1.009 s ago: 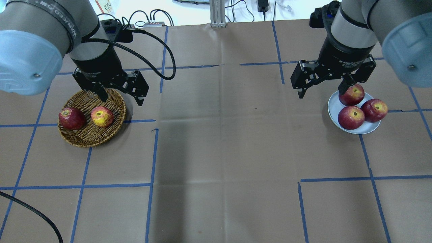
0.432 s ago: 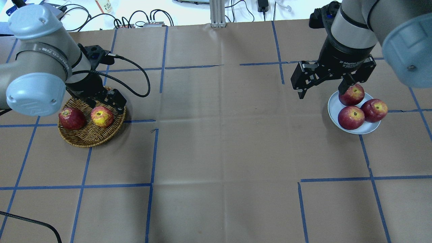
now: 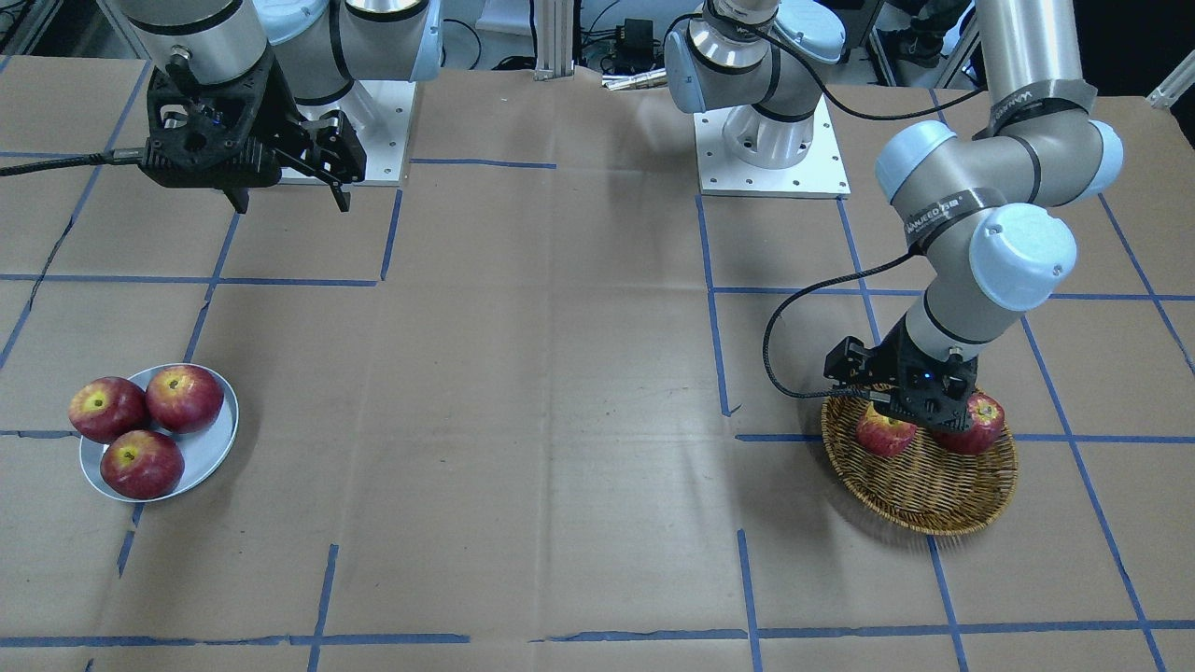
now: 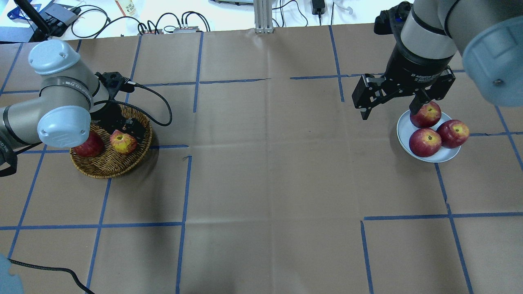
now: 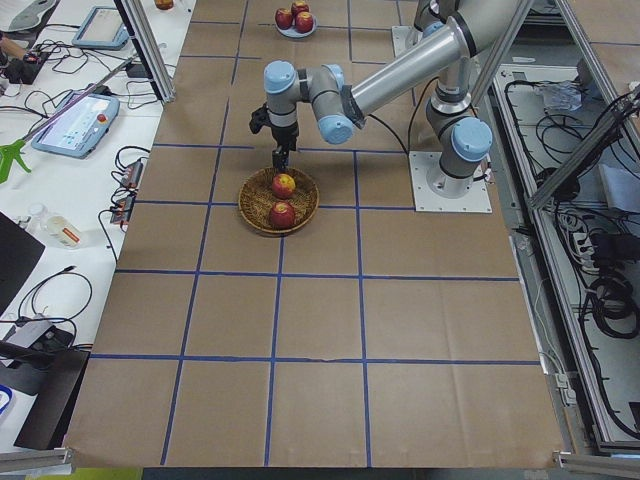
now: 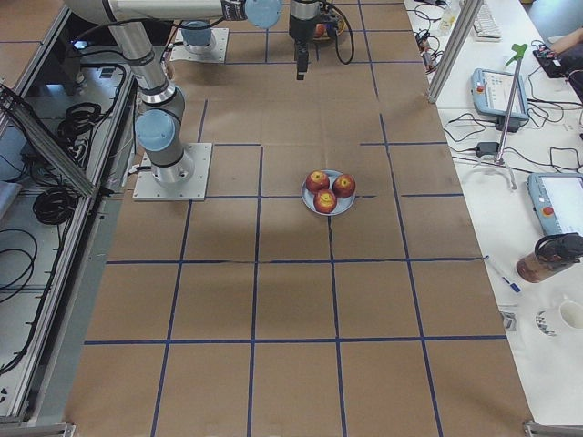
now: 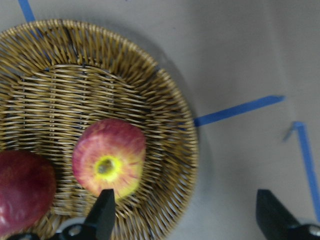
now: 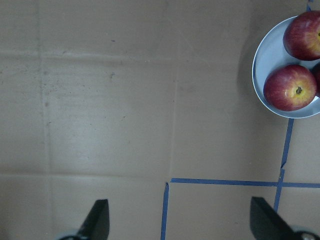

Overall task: Transfer apple from basket to plate
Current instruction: 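Close the left gripper on the yellow-red apple in the basket, then lift the apple with the left gripper and carry it toward the table center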

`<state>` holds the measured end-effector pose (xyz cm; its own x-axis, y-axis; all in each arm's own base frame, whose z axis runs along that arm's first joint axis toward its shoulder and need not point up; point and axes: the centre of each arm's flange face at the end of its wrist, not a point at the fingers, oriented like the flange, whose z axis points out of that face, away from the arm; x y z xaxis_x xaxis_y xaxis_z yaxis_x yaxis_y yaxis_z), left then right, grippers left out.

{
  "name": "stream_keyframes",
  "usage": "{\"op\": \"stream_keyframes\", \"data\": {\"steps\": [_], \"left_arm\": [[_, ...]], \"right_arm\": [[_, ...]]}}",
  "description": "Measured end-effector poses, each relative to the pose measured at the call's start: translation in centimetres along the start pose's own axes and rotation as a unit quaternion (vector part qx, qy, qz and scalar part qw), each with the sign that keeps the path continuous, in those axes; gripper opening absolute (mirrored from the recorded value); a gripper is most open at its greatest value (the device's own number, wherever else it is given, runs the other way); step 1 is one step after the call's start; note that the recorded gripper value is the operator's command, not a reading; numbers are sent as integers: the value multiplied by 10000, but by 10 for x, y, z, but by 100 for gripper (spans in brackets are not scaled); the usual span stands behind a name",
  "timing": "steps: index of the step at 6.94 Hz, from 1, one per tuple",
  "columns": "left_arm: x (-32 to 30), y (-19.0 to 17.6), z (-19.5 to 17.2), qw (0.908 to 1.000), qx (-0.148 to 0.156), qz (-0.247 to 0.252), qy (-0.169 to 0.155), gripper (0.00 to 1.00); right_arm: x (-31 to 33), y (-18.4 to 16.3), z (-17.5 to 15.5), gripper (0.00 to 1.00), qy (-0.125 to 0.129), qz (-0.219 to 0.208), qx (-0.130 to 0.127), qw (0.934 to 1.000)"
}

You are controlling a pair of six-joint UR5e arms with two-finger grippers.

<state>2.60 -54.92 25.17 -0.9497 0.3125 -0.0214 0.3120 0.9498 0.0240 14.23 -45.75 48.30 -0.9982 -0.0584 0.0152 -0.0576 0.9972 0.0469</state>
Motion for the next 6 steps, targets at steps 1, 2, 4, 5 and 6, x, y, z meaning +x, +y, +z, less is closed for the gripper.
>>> {"op": "stream_keyframes", "data": {"steps": [1,2,4,5,6], "left_arm": [[-15,2,13,10000,-23,10,24,99],[-23,2,25,10000,-50,33,46,99],[-30,-3,44,10000,-59,54,48,95],[-33,-6,52,10000,-44,55,36,86],[-34,-8,58,10000,-35,49,30,64]], "right_arm": [[0,0,0,100,0,0,-2,10000],[0,0,0,100,2,0,-2,10000],[0,0,0,100,2,0,-3,10000],[0,0,0,100,0,0,-3,10000],[0,0,0,100,0,0,-3,10000]]}}
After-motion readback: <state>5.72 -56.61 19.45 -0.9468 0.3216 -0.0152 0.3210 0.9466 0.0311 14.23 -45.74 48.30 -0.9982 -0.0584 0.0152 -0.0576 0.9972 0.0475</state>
